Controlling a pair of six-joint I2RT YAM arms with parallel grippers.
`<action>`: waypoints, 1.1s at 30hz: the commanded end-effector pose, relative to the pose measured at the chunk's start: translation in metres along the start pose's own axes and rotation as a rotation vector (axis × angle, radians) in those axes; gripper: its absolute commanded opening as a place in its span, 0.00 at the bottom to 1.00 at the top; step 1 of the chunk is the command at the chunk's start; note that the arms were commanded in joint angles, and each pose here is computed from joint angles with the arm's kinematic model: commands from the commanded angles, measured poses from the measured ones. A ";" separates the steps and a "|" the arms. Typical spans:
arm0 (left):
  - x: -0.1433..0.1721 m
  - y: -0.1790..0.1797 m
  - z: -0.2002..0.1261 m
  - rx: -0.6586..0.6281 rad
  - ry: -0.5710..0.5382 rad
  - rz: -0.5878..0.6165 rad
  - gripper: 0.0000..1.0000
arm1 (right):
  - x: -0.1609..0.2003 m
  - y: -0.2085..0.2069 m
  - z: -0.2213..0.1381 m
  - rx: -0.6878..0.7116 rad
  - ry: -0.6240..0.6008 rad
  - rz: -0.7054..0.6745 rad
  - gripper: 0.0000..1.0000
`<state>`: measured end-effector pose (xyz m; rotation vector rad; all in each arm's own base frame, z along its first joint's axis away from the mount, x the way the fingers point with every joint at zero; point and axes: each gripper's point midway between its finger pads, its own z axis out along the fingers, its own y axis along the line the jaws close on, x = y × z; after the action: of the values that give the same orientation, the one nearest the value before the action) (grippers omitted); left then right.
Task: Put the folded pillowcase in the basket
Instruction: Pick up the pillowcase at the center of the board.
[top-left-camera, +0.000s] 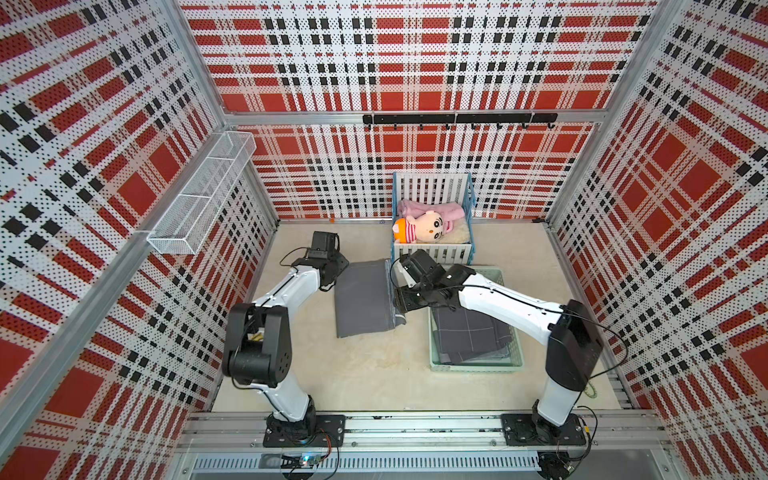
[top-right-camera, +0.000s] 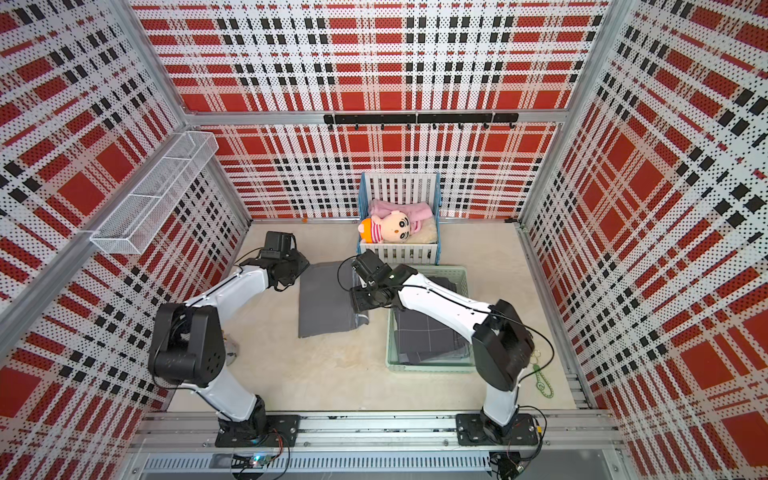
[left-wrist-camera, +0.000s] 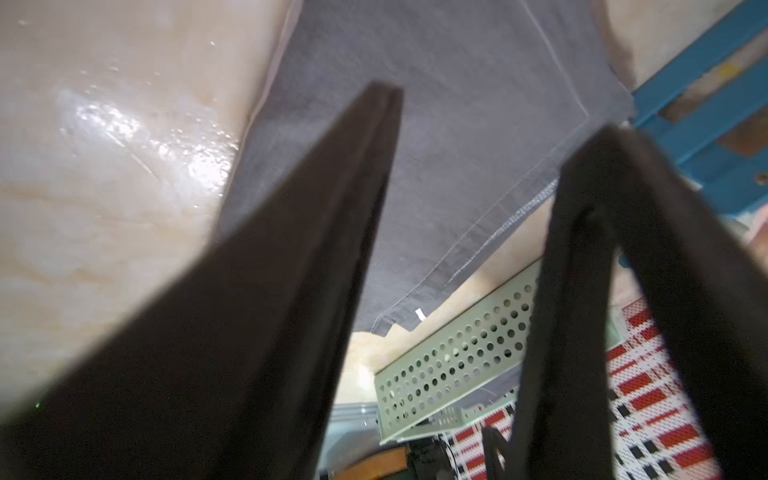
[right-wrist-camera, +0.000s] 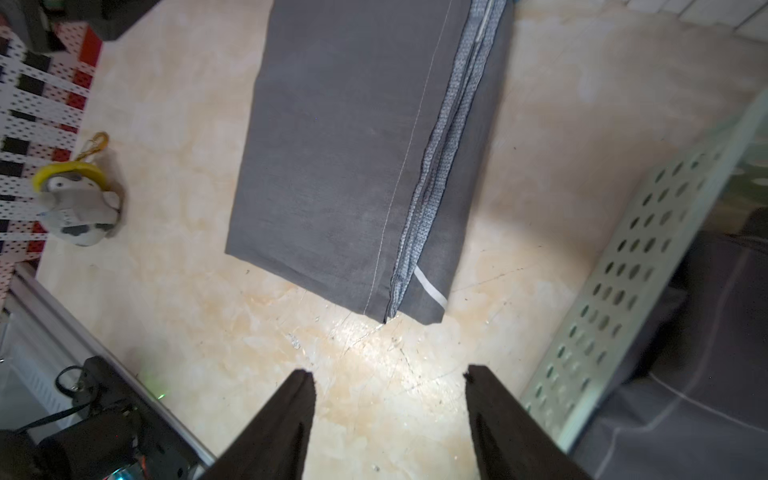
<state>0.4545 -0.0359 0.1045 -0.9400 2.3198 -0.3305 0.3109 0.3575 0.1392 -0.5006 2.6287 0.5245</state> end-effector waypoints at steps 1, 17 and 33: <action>0.005 0.014 0.023 -0.071 0.069 0.099 0.45 | -0.001 -0.008 0.022 0.056 0.045 -0.016 0.68; 0.017 0.057 0.082 -0.253 0.128 0.149 0.44 | 0.041 -0.016 0.095 0.054 0.244 0.031 0.77; 0.046 0.060 0.043 -0.164 0.135 0.120 0.00 | 0.040 -0.001 0.089 -0.065 0.190 0.106 0.00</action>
<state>0.4515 -0.0186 0.0238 -0.8660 2.4916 -0.1571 0.3020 0.3811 0.0266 -0.4749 2.9018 0.5618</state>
